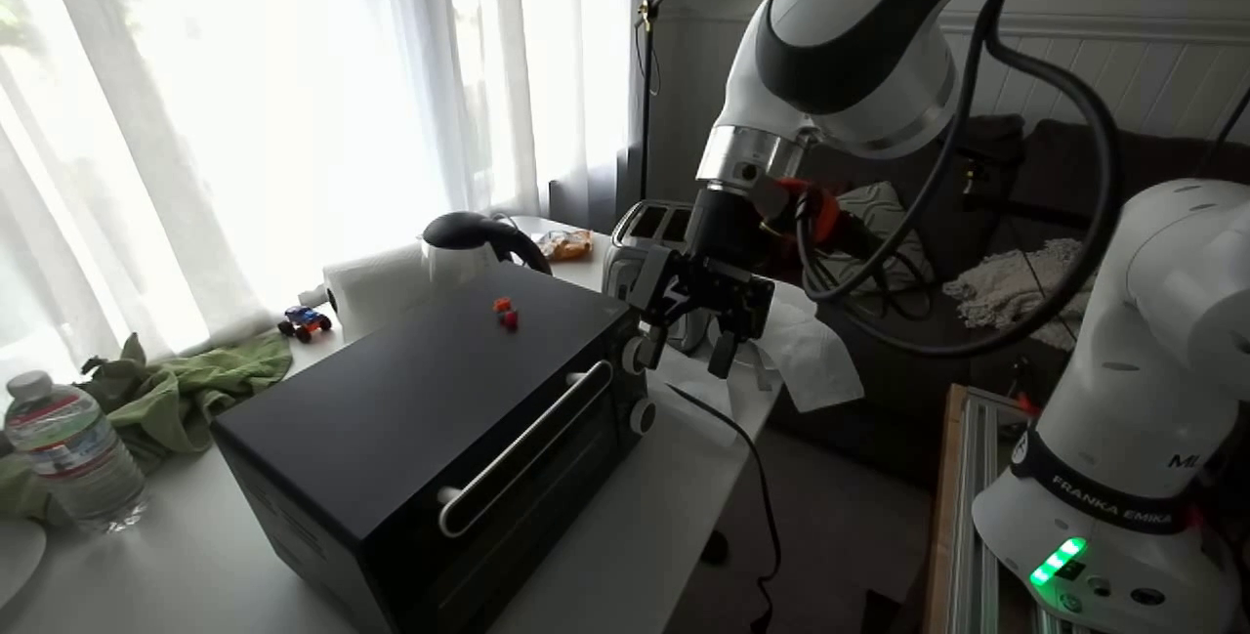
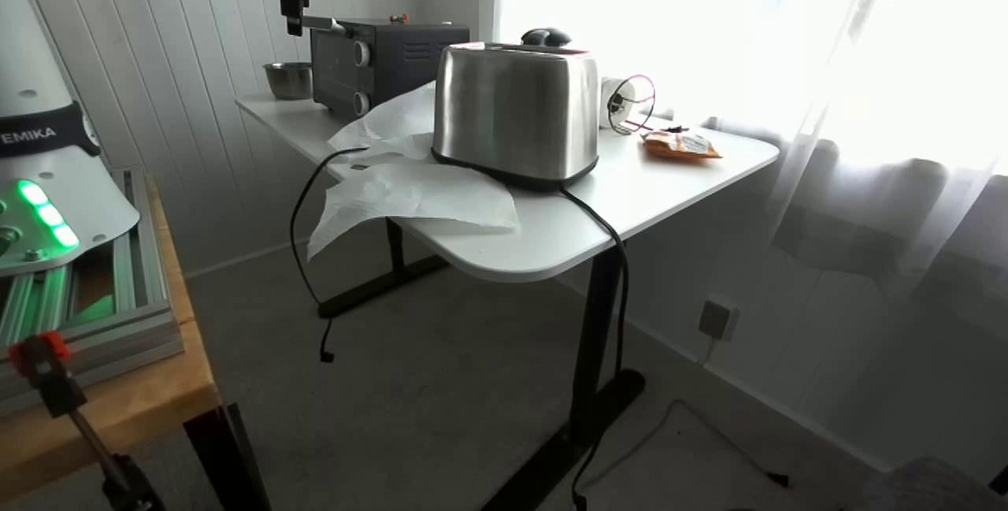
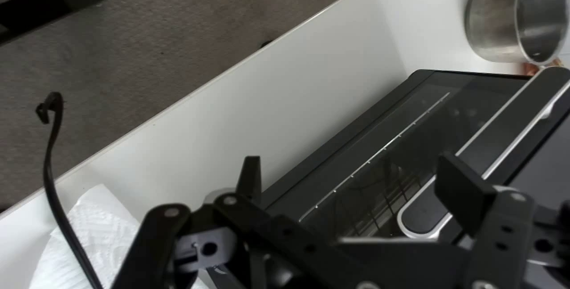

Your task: Close the toaster oven door

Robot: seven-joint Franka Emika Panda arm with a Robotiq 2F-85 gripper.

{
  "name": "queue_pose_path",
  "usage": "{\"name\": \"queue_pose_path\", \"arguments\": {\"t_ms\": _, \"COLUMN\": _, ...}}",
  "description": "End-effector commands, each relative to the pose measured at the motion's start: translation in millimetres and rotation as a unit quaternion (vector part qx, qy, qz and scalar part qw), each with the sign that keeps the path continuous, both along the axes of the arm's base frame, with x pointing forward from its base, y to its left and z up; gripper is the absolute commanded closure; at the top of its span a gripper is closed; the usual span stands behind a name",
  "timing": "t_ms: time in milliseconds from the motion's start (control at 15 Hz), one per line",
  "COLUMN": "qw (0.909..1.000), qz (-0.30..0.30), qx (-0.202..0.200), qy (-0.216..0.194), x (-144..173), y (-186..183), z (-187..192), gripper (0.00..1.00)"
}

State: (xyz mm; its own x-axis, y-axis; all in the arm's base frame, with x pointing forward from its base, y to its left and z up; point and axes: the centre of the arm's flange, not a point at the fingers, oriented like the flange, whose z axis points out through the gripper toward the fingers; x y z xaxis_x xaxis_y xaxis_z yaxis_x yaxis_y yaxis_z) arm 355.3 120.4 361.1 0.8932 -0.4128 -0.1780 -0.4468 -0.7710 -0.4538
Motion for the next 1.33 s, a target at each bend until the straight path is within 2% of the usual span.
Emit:
{"name": "queue_pose_path", "arguments": {"t_ms": 0, "qw": 0.9984, "qz": 0.01, "qx": -0.056, "qy": 0.002, "x": -18.6, "y": 7.2, "z": 22.3, "gripper": 0.0}}
{"name": "queue_pose_path", "arguments": {"t_ms": 333, "qw": 0.9932, "qz": 0.047, "qx": -0.103, "qy": -0.029, "x": -25.2, "y": 17.8, "z": 31.2, "gripper": 0.0}}
{"name": "queue_pose_path", "arguments": {"t_ms": 800, "qw": 0.985, "qz": 0.081, "qx": -0.129, "qy": -0.082, "x": -32.2, "y": 29.6, "z": 43.9, "gripper": 0.0}}
{"name": "queue_pose_path", "arguments": {"t_ms": 1267, "qw": 0.9762, "qz": 0.08, "qx": -0.149, "qy": -0.136, "x": -30.7, "y": 35.4, "z": 55.9, "gripper": 0.0}}
